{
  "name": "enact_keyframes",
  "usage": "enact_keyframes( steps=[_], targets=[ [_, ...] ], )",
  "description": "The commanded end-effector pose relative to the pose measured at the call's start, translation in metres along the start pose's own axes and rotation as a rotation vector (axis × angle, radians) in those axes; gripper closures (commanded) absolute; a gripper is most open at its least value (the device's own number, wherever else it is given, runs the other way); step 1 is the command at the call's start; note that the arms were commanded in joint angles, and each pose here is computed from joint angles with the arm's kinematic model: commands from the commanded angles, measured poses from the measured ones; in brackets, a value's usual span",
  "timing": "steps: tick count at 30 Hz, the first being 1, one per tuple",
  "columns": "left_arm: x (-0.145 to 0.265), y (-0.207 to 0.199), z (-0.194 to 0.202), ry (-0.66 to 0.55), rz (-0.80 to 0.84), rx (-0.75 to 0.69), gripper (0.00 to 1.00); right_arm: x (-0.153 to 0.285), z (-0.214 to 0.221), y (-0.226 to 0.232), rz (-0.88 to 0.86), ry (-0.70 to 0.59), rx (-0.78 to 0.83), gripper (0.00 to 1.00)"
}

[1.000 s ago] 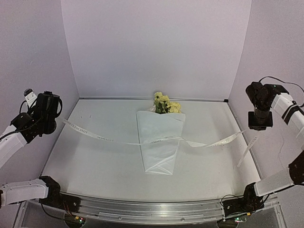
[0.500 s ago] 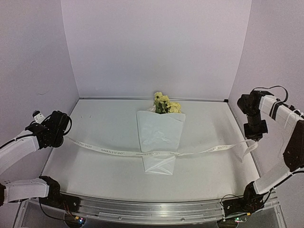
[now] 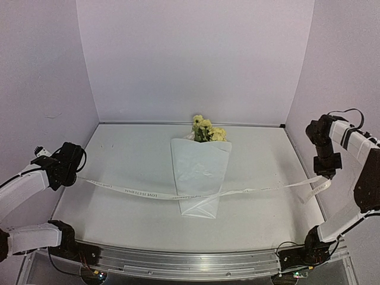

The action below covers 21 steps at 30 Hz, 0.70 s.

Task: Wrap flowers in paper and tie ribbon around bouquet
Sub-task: Straighten the ribbon at the center of the board.

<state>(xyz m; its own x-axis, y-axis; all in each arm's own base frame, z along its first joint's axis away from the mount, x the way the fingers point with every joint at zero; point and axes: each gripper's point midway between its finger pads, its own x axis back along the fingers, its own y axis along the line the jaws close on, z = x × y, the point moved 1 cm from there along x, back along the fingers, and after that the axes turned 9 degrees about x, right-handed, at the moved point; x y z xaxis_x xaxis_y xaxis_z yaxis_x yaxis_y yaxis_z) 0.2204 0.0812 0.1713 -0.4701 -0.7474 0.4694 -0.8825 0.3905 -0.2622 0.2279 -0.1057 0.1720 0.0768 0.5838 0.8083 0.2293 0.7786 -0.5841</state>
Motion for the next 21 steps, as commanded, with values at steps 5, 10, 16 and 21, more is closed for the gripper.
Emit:
enact_keyframes(
  steps=[5,10,16,21],
  targets=[
    [0.013,0.02,-0.02,-0.013,-0.007,0.104,1.0,0.007,0.033,-0.02,0.023,0.005,-0.02,0.95],
    [0.013,0.025,-0.013,0.019,-0.011,0.133,0.98,0.001,0.049,-0.014,-0.002,0.024,-0.019,0.82],
    [0.012,0.023,0.001,0.086,0.009,0.16,0.47,0.0,0.057,-0.002,-0.081,0.043,-0.034,0.49],
    [0.02,-0.006,-0.006,0.131,0.124,0.127,0.02,0.014,0.055,0.023,-0.272,0.037,-0.071,0.32]
  ],
)
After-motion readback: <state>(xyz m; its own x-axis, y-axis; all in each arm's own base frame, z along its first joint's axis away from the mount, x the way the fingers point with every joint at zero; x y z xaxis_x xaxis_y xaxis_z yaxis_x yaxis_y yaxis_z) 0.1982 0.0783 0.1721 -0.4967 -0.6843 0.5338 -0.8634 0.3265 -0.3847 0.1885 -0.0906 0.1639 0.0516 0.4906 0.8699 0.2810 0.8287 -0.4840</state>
